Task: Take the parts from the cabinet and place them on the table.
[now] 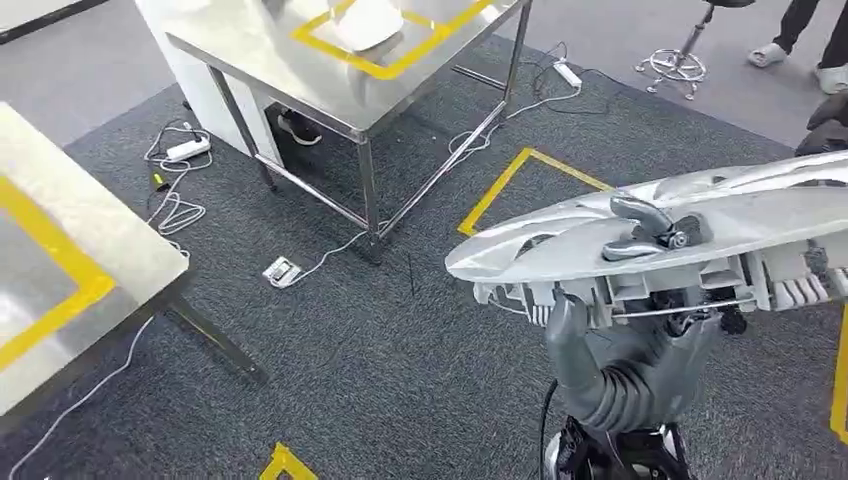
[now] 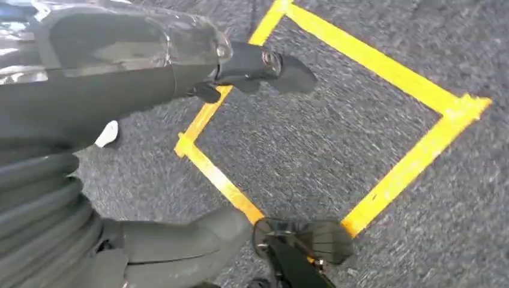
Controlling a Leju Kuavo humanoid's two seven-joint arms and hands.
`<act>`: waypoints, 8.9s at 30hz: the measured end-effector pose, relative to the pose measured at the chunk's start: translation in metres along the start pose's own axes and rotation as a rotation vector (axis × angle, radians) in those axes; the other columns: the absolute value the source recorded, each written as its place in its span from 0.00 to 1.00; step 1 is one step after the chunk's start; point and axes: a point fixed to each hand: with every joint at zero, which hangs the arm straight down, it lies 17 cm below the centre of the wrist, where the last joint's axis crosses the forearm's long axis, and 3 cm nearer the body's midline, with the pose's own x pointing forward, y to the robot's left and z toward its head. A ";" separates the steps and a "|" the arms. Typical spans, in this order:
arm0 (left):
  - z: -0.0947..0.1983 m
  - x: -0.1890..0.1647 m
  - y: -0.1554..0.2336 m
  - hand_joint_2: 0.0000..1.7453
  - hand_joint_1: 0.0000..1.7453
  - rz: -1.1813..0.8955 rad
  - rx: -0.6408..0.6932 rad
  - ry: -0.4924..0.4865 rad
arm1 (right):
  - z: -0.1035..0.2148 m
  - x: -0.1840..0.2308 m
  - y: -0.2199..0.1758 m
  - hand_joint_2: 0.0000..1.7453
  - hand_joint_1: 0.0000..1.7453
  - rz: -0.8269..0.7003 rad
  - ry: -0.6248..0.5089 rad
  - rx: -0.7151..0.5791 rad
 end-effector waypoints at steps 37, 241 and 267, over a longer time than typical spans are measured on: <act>0.001 -0.004 -0.003 1.00 0.00 0.000 -0.005 0.013 | 0.004 -0.004 -0.002 1.00 1.00 -0.003 0.018 -0.002; 0.003 -0.015 -0.015 1.00 0.00 0.009 -0.035 0.084 | 0.000 -0.023 -0.002 1.00 1.00 -0.110 0.064 -0.019; 0.003 -0.017 -0.009 1.00 0.00 0.007 -0.026 0.087 | 0.000 -0.024 -0.001 1.00 1.00 -0.111 0.067 -0.021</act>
